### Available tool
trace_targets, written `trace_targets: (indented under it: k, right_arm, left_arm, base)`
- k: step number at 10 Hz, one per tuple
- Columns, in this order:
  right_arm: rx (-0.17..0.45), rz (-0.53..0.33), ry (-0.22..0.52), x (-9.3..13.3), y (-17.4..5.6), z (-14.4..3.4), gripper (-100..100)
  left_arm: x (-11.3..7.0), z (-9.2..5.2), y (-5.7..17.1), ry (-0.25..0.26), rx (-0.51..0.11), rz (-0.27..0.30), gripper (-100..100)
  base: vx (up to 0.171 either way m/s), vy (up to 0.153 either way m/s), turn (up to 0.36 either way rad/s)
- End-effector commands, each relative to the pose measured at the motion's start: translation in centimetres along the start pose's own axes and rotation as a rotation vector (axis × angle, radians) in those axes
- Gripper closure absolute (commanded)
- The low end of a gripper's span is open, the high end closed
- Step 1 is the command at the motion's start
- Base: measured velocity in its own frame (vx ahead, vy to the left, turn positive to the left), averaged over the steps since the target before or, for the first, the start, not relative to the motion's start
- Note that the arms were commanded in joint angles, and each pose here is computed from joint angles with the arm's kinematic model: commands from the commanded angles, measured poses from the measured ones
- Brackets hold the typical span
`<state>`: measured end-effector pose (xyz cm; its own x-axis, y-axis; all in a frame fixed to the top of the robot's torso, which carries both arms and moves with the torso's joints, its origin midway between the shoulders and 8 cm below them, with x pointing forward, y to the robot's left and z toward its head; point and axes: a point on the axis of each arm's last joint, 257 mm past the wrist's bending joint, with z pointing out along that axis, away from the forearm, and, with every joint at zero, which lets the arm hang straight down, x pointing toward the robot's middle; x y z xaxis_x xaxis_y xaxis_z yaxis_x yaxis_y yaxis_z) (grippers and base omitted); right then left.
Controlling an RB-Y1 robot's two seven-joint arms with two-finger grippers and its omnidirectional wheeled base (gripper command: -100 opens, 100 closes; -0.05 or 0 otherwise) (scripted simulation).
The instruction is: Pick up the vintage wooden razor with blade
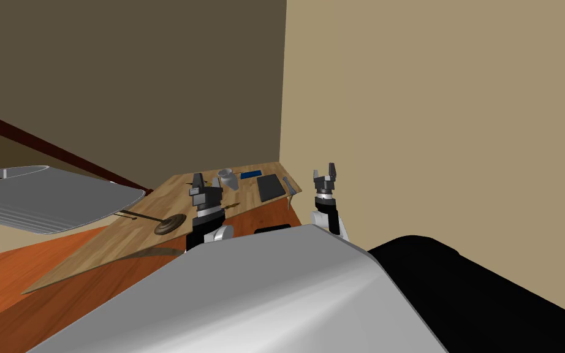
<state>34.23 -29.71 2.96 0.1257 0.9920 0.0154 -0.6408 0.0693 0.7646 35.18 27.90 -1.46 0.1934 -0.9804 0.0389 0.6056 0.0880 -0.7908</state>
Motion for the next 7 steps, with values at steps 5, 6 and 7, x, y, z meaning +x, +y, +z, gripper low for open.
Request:
trace_targets:
  k: [5, 6, 7]
  right_arm:
    - [0.000, 0.000, 0.000, 0.0, 0.0, 0.0, 0]
    - [0.000, 0.000, 0.000, 0.0, 0.0, 0.0, 0]
    - [0.000, 0.000, 0.000, 0.0, 0.0, 0.0, 0]
  left_arm:
    - [-1.2, -1.2, 3.7, 0.107, -0.111, 0.028, -100]
    - [-1.7, -1.6, 4.7, 0.124, -0.146, 0.032, -100]
    - [-2.5, -2.0, 5.9, 0.135, -0.185, 0.033, -100]
  base:
    - [0.009, -0.009, -0.003]
    - [0.016, -0.016, -0.008]
    - [0.017, -0.020, -0.015]
